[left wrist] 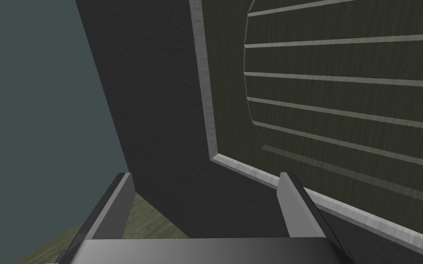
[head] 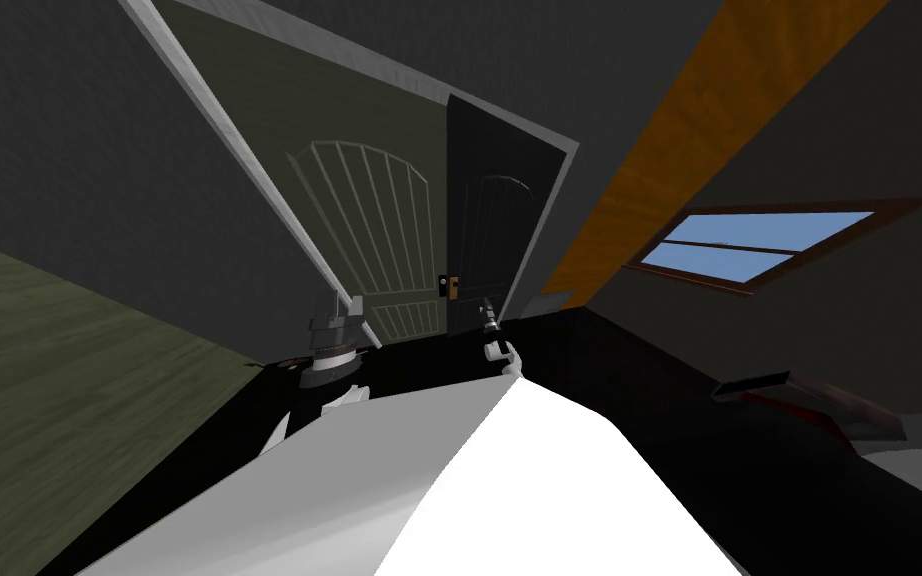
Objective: Pull the door open
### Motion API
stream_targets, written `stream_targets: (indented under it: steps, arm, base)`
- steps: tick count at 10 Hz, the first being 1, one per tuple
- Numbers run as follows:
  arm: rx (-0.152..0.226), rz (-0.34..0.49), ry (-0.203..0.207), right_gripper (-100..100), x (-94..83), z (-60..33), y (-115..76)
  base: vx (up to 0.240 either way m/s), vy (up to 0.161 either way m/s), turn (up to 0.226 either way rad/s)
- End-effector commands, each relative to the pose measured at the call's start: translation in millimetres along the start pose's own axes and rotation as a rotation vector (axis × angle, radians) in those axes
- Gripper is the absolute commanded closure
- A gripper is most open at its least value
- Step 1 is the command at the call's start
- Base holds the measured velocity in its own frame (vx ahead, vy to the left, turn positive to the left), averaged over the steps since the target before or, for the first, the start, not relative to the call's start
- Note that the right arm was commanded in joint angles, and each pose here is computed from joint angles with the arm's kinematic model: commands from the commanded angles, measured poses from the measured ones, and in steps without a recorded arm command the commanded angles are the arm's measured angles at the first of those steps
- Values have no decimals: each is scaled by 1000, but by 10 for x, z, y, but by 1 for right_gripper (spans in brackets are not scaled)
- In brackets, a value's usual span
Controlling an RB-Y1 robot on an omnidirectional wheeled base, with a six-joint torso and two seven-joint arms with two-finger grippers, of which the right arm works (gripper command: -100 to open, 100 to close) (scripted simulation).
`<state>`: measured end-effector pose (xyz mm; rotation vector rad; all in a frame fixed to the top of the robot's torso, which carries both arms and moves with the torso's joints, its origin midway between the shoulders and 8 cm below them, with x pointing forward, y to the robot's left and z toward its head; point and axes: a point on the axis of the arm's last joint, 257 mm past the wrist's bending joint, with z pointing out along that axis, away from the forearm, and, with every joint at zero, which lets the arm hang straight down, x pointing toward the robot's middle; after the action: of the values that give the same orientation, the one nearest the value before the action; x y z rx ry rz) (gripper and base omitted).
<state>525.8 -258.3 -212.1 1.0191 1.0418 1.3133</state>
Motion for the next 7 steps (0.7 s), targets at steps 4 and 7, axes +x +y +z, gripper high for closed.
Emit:
stream_targets:
  steps: [4,7]
  arm:
    - [68,2,-1,-100,-16,132,-297]
    - [107,3,-3,-100,-31,190,-458]
  base:
    - [110,43,60]
    - [120,32,49]
